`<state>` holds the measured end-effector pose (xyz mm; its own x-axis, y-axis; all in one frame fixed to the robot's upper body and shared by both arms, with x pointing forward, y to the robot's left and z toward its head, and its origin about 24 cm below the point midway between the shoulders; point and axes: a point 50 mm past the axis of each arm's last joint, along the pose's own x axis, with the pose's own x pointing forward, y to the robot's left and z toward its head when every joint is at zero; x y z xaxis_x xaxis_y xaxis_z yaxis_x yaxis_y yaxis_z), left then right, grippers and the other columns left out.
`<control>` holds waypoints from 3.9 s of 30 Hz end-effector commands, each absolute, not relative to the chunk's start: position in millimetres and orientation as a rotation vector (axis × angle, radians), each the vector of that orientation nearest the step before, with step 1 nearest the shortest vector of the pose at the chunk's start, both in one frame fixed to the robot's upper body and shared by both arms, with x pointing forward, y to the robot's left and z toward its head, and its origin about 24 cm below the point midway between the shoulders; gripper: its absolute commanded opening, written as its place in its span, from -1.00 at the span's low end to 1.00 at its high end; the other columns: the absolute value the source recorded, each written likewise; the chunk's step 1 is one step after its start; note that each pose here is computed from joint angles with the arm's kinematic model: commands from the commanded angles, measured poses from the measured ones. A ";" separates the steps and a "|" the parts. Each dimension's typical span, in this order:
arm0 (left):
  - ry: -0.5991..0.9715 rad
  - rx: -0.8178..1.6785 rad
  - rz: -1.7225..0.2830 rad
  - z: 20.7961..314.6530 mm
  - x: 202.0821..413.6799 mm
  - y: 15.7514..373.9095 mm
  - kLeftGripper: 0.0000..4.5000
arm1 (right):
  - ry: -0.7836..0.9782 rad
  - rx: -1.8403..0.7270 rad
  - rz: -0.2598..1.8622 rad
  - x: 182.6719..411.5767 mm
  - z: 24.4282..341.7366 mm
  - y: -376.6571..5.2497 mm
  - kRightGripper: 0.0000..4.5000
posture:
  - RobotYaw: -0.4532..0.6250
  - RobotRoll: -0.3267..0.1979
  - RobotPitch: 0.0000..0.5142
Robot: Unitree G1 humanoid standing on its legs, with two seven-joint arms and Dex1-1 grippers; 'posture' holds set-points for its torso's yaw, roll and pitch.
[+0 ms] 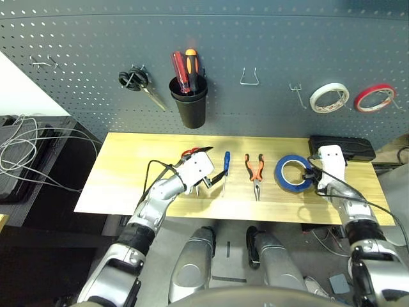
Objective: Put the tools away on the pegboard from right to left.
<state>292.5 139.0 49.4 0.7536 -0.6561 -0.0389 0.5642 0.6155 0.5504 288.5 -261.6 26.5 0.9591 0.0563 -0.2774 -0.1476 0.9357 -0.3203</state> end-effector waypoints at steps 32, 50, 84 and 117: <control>-0.411 0.538 -0.801 61.7 284.9 119.3 1.00 | -0.576 -0.763 0.308 260.0 133.4 -211.0 -0.69 | -0.05 0.25 -0.30; -0.419 0.543 -0.808 63.4 290.5 116.2 1.00 | -0.438 -0.640 0.066 306.2 130.7 -228.3 -0.69 | -0.02 0.25 -0.37; -0.127 0.463 -0.768 32.4 288.4 126.5 1.00 | 0.130 -0.217 0.259 291.3 28.0 -197.0 0.98 | 0.03 0.25 -0.29; 0.180 0.550 -0.760 2.0 277.0 142.8 1.00 | 0.777 0.163 0.255 315.5 -3.1 -120.7 0.98 | 0.19 0.25 -0.27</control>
<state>281.2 140.4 6.1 0.7183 -0.6118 -0.3313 0.6933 0.5892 0.4149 323.1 -121.4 9.4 0.7210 0.2977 -0.6258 -0.1938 0.9536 0.2304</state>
